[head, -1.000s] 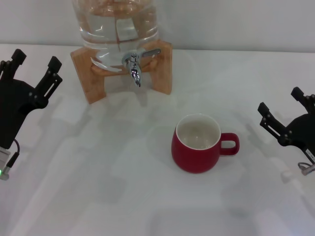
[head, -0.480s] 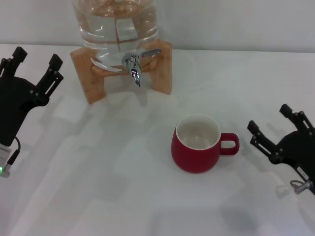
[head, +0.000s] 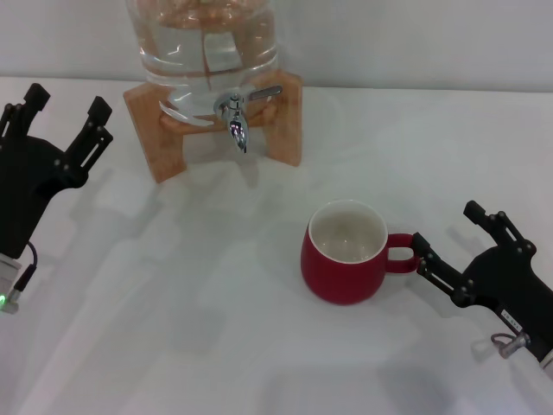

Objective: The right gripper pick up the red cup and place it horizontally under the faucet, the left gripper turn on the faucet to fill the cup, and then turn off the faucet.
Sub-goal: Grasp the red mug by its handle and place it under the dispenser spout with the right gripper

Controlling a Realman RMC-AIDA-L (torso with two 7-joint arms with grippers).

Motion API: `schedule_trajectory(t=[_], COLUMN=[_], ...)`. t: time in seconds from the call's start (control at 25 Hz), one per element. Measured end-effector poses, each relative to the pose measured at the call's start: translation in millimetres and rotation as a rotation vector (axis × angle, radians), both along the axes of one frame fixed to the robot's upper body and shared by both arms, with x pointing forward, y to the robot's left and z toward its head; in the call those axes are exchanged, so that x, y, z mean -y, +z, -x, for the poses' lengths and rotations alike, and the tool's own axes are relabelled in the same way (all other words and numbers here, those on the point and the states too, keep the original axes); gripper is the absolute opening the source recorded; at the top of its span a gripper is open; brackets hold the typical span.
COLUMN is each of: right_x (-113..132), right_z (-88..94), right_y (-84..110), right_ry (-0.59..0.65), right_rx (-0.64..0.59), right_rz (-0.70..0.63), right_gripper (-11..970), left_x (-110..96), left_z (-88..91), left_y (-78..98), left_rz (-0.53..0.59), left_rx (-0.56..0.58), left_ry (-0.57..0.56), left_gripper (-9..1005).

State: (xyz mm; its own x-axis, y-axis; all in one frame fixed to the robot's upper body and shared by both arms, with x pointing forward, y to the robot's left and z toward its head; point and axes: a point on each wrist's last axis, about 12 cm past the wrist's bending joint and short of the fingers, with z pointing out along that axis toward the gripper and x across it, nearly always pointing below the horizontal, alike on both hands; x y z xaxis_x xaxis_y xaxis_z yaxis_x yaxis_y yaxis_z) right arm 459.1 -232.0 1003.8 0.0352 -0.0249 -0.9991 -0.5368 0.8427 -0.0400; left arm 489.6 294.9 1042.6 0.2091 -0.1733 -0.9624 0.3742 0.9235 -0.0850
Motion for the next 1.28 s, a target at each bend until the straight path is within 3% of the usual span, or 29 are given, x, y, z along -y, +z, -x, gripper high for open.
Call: schedule_trajectory(t=[1.28], right_x=[-1], right_z=[18.1], right_y=[-16.1], right_ry=[0.056], right_rx=[-0.084], right_rz=[0.063], right_gripper=[868], left_x=[0], left_z=[0.5], left_y=[-1.3], left_rz=[-0.003], left_rx=[-0.007], left_ry=[-0.001], left_gripper=[875])
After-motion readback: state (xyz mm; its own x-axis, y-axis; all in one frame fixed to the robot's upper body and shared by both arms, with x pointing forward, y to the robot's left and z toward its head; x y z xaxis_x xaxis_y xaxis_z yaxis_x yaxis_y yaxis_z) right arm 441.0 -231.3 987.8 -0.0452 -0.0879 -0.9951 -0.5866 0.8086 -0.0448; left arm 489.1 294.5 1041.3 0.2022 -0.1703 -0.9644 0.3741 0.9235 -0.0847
